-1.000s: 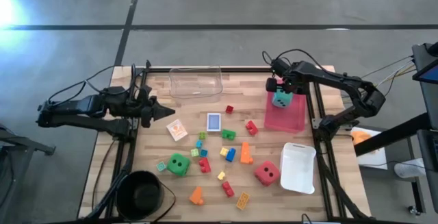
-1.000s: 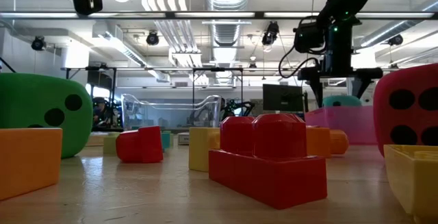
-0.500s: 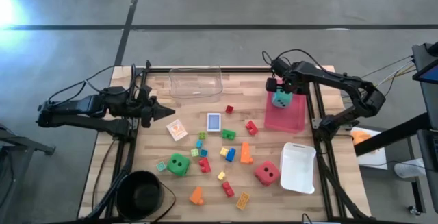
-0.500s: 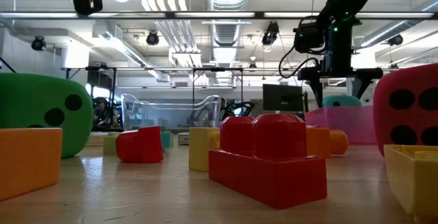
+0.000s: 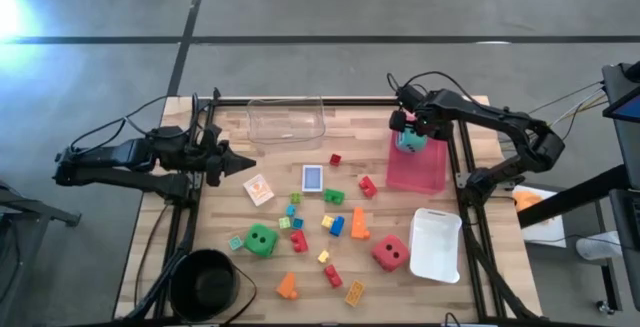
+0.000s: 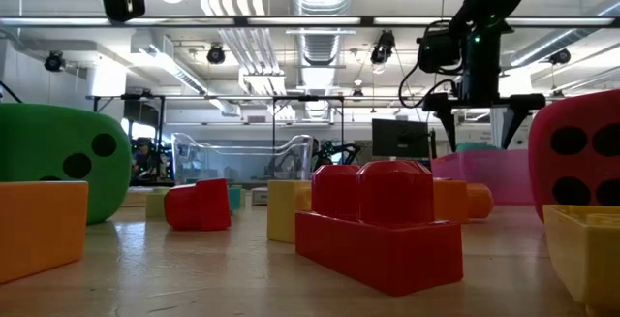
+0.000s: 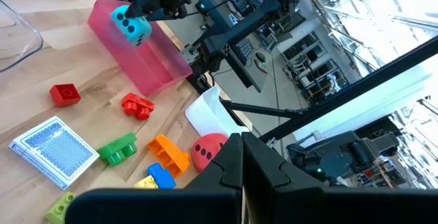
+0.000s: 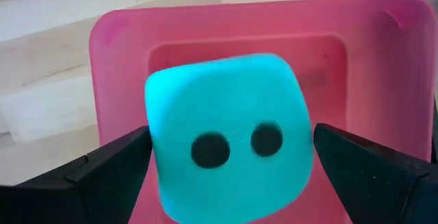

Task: Pick & Place Toys
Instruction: Put the blue dice into the red bin

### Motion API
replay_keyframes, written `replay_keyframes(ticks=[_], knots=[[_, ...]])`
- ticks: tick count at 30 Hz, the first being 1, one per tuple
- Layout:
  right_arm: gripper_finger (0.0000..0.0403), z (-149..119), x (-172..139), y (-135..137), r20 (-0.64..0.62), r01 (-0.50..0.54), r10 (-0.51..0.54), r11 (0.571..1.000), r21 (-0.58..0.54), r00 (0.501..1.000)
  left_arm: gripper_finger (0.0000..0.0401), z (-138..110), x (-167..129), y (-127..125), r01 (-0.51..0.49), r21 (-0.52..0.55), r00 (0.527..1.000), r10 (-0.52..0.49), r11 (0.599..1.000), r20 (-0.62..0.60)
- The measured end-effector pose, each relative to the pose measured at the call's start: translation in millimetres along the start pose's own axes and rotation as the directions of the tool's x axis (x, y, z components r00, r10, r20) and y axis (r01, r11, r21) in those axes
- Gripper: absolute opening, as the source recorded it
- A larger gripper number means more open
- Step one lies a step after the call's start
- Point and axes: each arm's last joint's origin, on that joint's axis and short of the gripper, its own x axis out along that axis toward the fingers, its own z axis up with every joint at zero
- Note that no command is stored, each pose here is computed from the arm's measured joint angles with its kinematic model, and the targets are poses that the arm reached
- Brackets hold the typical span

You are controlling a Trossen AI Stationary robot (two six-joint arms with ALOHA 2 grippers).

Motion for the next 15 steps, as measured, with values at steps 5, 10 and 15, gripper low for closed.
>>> replay_keyframes(ticks=[5,10,15], knots=[[0.04,0.6,0.0,-0.2,0.002,0.0,0.0,1.0,-0.002,1.0,0.0002,0.0,0.0,0.0,0.0,0.0,1.0,0.0,1.0,0.0],[0.04,1.4,0.0,2.0,0.001,-0.027,0.027,1.0,-0.006,1.0,0.0002,0.0,0.0,0.0,0.0,0.0,1.0,0.0,1.0,0.0],[0.04,2.5,-3.0,4.8,-0.006,-0.056,0.056,0.998,-0.025,0.998,0.0002,0.0,0.0,0.0,0.0,0.0,1.0,0.0,1.0,0.0]])
